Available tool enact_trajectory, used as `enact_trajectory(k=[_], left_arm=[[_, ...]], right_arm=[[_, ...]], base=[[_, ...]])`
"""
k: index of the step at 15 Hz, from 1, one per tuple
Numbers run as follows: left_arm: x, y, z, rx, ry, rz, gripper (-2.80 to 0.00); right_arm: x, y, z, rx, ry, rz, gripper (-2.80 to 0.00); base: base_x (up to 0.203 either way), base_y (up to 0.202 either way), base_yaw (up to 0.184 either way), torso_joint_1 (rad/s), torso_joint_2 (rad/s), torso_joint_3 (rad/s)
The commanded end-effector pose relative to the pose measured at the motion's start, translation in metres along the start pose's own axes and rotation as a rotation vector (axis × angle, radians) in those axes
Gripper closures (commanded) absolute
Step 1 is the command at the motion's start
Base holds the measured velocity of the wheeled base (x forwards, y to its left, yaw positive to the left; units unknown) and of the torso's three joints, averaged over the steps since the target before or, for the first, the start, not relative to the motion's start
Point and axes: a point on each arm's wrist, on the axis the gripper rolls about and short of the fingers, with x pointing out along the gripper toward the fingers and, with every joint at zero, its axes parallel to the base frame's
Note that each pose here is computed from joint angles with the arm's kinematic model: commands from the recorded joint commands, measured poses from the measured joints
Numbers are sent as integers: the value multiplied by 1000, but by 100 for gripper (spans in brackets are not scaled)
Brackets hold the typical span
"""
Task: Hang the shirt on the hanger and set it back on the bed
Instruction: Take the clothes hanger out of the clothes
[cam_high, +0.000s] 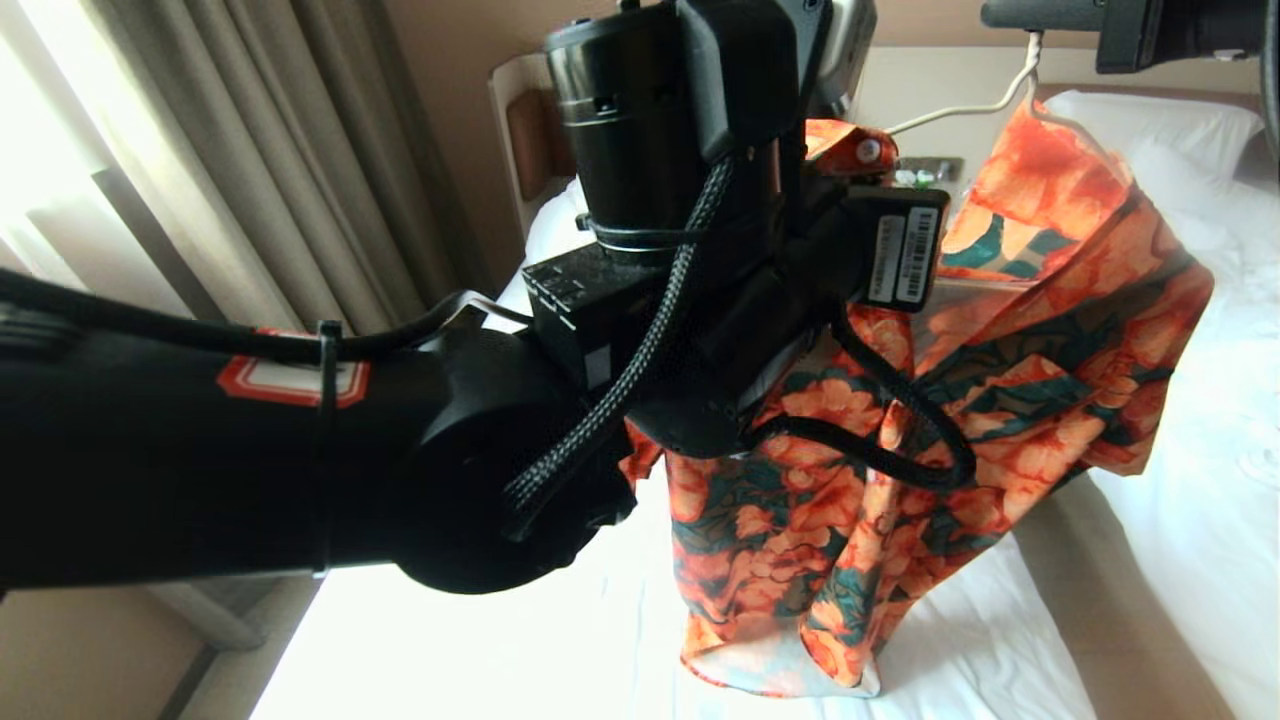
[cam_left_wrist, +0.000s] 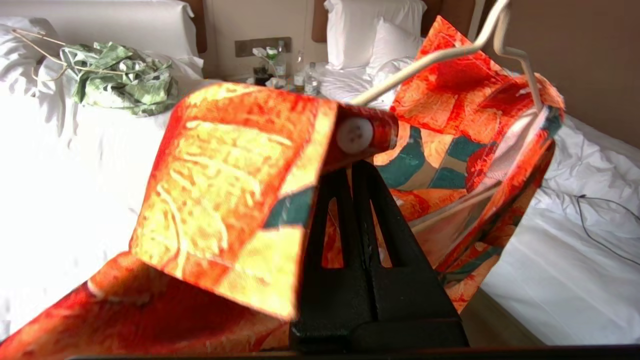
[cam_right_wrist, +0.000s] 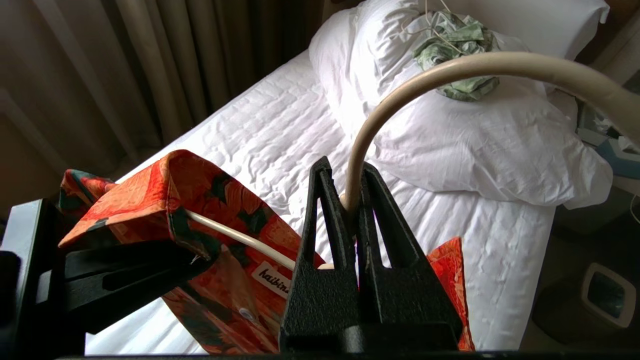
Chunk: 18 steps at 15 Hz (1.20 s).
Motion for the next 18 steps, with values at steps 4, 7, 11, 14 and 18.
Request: enact_trajectory(k=[4,7,11,14,18], left_arm=[[8,0,-6,12,2,15,0],[-7,0,12,-4,-26,1,0],[-41,6,26,1,-25,-30,0],[-70,20,2,35,58,-33,0],[-120,61,-40,72,122,36,0]], right_arm=[[-5,3,3,-2,-11,10,0],[0,1,1,-10,-5,3,0],[13,-5,7,-33,-90,-33,0],[17,-8,19,-73,-207,-58,0],[18,-9,29,-107,-328,-78,0]], base=[[0,0,0,0,0,0],[0,0,0,0,0,0],[0,0,0,0,0,0],[0,0,0,0,0,0],[0,0,0,0,0,0]])
